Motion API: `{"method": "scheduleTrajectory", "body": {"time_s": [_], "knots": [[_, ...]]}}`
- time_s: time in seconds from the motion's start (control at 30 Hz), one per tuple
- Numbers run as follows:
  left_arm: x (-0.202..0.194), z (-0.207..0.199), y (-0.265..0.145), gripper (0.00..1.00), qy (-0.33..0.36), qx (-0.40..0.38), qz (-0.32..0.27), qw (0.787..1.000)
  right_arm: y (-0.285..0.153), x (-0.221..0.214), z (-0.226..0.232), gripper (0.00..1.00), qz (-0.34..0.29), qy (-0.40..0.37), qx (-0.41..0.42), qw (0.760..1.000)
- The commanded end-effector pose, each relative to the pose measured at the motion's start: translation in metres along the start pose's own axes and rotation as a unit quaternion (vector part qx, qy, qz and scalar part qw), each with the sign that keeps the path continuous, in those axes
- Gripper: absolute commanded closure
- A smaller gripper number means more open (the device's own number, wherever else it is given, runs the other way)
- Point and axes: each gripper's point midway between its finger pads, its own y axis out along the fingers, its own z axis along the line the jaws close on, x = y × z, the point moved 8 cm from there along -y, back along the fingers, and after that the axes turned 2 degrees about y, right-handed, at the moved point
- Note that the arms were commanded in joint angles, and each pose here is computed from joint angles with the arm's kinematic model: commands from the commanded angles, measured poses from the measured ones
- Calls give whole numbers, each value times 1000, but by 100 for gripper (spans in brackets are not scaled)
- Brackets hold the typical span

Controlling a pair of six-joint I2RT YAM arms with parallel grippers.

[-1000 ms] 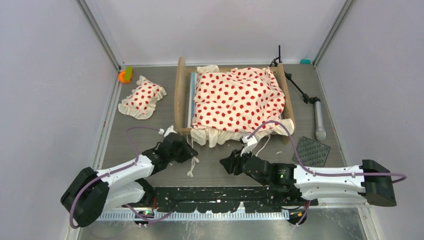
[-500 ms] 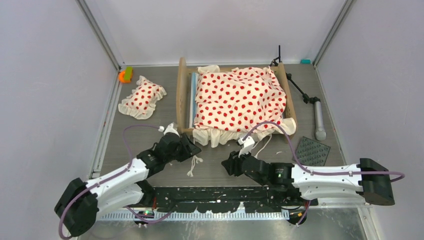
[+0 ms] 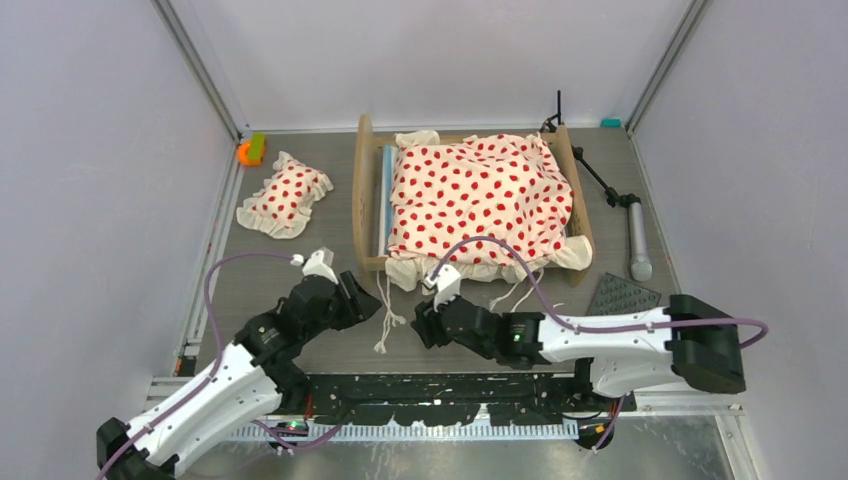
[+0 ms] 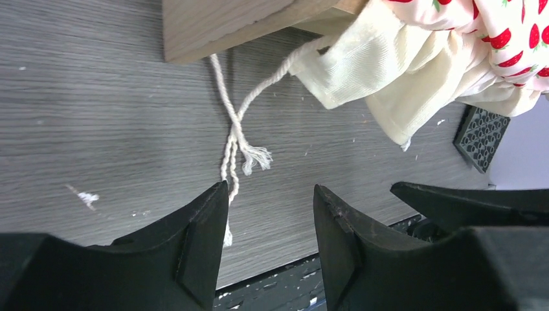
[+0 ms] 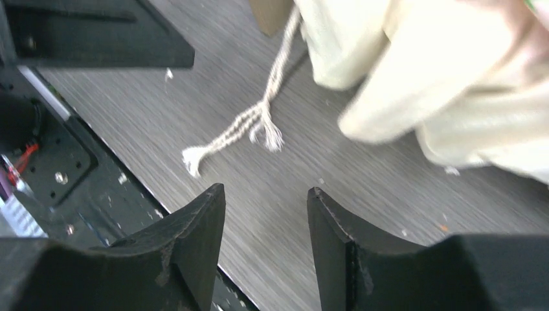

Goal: Set up the pet bed
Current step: Tie the ropes to the bed frame.

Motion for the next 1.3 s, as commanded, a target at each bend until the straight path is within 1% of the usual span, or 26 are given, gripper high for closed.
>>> {"method": "scheduleTrajectory", "body": {"time_s": [0.0, 0.17, 0.33, 0.47, 0.63, 0.8, 1.17, 1.27], "knots": [[2, 11, -15, 47, 5, 28, -20, 999, 27, 15, 20, 44, -29, 24, 6, 999], [7, 19, -31, 47, 18, 48, -41, 998, 61, 15, 36, 42, -18, 5, 3, 1000], [11, 22, -42, 46, 25, 57, -59, 996, 88, 7, 37, 42, 1, -16, -27, 1000], [11, 25, -45, 45, 25, 58, -65, 996, 94, 4, 33, 43, 3, -9, -33, 999], [10, 27, -46, 45, 28, 61, -62, 996, 100, -6, 29, 46, 30, -12, -23, 999], [9, 29, -47, 45, 29, 64, -64, 995, 106, -14, 26, 47, 53, -19, -15, 998], [9, 32, -50, 44, 27, 64, -71, 995, 115, -24, 20, 51, 73, -34, -20, 997], [8, 32, -49, 43, 28, 67, -69, 995, 117, -28, 20, 55, 83, -42, -13, 996]]}}
